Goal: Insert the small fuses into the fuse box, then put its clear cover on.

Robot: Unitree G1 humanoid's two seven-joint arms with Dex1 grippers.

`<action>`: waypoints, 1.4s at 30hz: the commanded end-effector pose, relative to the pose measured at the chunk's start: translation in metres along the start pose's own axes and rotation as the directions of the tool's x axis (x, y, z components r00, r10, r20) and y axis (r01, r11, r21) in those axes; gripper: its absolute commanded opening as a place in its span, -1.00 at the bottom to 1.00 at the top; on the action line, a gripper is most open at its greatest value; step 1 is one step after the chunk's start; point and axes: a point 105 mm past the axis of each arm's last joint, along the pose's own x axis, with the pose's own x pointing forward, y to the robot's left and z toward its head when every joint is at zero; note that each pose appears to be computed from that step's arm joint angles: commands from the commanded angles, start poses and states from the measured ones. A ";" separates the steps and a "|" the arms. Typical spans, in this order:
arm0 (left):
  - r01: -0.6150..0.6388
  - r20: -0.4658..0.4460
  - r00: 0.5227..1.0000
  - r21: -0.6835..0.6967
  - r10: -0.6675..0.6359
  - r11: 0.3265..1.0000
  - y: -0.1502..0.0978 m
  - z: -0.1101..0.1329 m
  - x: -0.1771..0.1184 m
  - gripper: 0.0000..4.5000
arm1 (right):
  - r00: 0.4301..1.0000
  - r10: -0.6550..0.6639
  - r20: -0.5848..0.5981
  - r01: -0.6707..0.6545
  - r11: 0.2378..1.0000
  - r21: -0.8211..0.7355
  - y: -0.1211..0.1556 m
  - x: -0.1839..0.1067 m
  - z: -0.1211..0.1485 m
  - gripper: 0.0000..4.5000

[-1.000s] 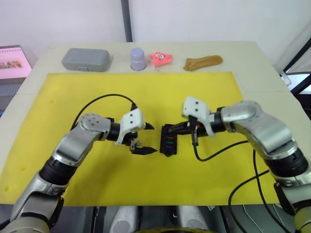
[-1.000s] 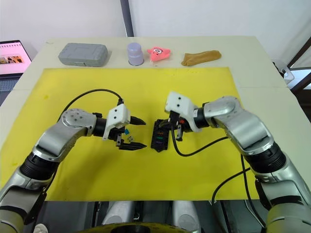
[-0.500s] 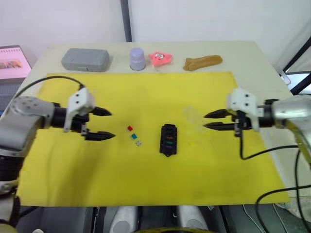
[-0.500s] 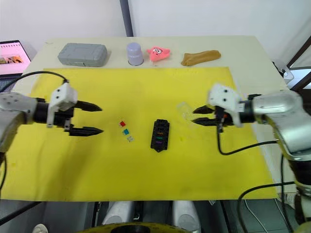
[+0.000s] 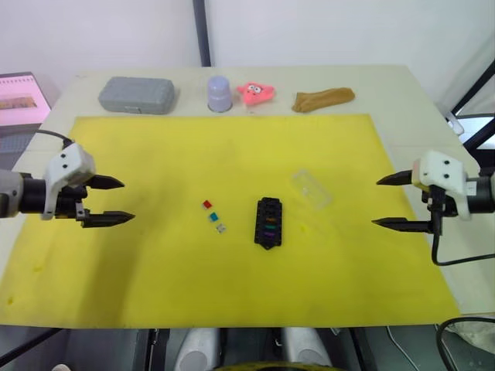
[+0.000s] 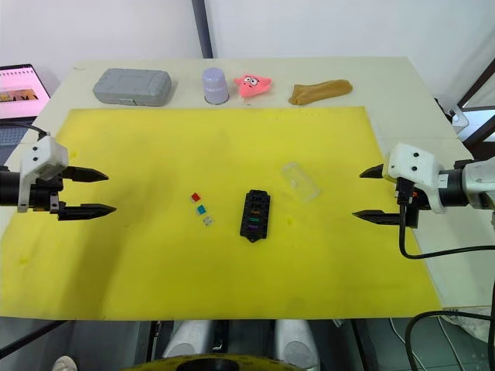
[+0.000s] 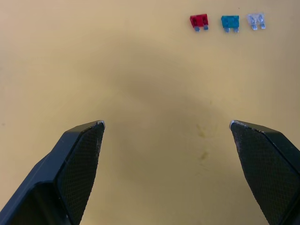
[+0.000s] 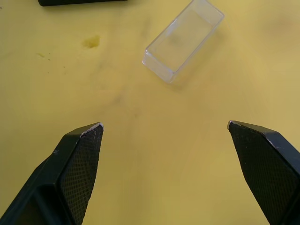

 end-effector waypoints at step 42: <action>0.514 0.304 0.840 -0.709 -0.449 0.483 -0.039 0.022 0.149 1.00 | 0.916 0.283 0.284 -0.224 0.948 -0.225 0.065 0.064 0.139 0.99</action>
